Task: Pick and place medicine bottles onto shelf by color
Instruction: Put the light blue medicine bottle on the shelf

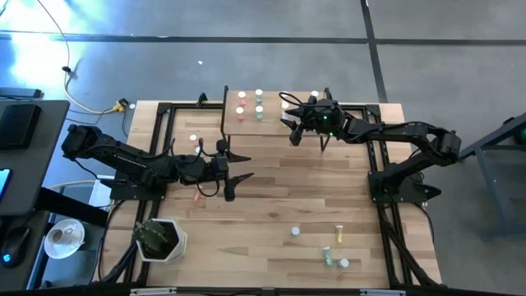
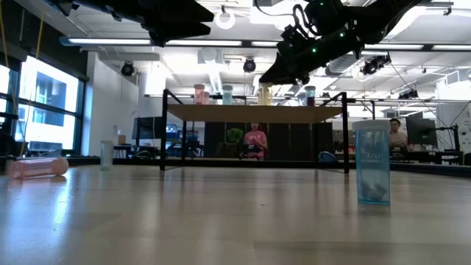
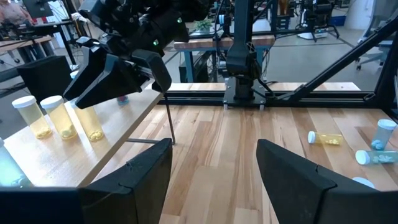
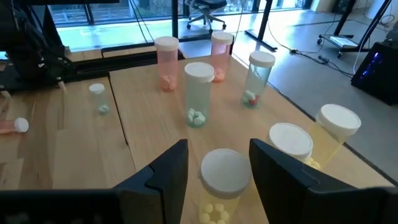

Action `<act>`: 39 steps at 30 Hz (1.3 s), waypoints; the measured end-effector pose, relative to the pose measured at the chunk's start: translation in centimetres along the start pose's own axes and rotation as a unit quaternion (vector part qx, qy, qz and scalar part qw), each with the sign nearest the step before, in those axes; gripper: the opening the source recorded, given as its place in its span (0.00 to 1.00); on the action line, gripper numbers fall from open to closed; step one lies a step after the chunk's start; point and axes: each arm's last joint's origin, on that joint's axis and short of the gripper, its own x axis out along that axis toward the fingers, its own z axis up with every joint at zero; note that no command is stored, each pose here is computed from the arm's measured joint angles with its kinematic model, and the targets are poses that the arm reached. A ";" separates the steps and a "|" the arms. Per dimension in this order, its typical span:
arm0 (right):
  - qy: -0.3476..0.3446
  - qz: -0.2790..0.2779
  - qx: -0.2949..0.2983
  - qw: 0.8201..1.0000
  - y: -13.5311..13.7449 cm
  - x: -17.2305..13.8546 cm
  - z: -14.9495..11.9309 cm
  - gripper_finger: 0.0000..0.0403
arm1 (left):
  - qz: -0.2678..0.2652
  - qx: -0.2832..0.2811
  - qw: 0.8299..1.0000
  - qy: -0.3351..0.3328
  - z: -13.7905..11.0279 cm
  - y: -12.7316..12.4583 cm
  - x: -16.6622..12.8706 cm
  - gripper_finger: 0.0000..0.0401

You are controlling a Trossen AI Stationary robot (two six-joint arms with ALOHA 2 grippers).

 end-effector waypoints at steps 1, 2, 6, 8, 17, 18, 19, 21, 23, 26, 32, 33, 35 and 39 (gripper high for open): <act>-0.002 0.000 0.000 1.000 0.0 0.0 0.0 0.40 | 0.000 0.000 1.000 0.000 0.0 0.0 0.0 0.56; -0.004 0.000 -0.004 1.000 0.0 0.0 0.1 0.40 | 0.000 0.000 1.000 0.000 0.0 0.0 0.0 0.56; -0.010 -0.001 -0.008 1.000 0.0 0.0 0.2 0.40 | 0.000 0.000 1.000 0.000 0.0 0.0 0.0 0.56; -0.015 -0.001 -0.008 1.000 0.0 0.0 0.3 0.40 | 0.000 0.000 1.000 0.000 0.0 0.0 0.0 0.56; -0.041 -0.001 -0.008 0.999 0.0 -1.5 1.6 0.40 | 0.000 0.000 1.000 0.000 0.0 0.0 0.0 0.56; -0.041 0.000 -0.007 0.999 0.1 -1.9 1.8 0.40 | 0.000 0.000 1.000 0.001 0.0 0.0 0.0 0.56; -0.043 0.003 -0.002 0.999 0.2 -2.2 2.0 0.40 | 0.000 0.001 1.000 0.002 0.0 0.0 0.0 0.56; -0.039 0.009 0.017 0.999 0.5 -2.8 2.2 0.40 | 0.000 0.004 1.000 0.008 -0.2 0.0 0.0 0.56; -0.030 0.017 0.030 0.999 0.8 -3.4 2.3 0.40 | 0.004 0.006 1.000 0.013 -0.3 0.0 0.0 0.56; -0.027 0.034 0.023 0.999 1.8 -4.3 2.6 0.40 | 0.017 0.012 0.999 0.026 -0.5 0.1 0.0 0.56; -0.041 0.083 0.003 0.996 4.2 -6.8 3.6 0.40 | 0.093 0.036 0.993 0.061 -1.2 0.2 -0.3 0.56; -0.040 0.090 -0.001 0.995 4.5 -7.2 3.7 0.40 | 0.110 0.042 0.991 0.067 -1.4 0.1 -0.4 0.56; -0.034 0.103 -0.004 0.994 5.0 -7.9 3.7 0.40 | 0.138 0.057 0.985 0.082 -1.7 0.0 -0.7 0.56; -0.019 0.128 -0.001 0.992 6.1 -9.0 3.6 0.40 | 0.182 0.073 0.974 0.117 -2.6 -0.2 -1.2 0.56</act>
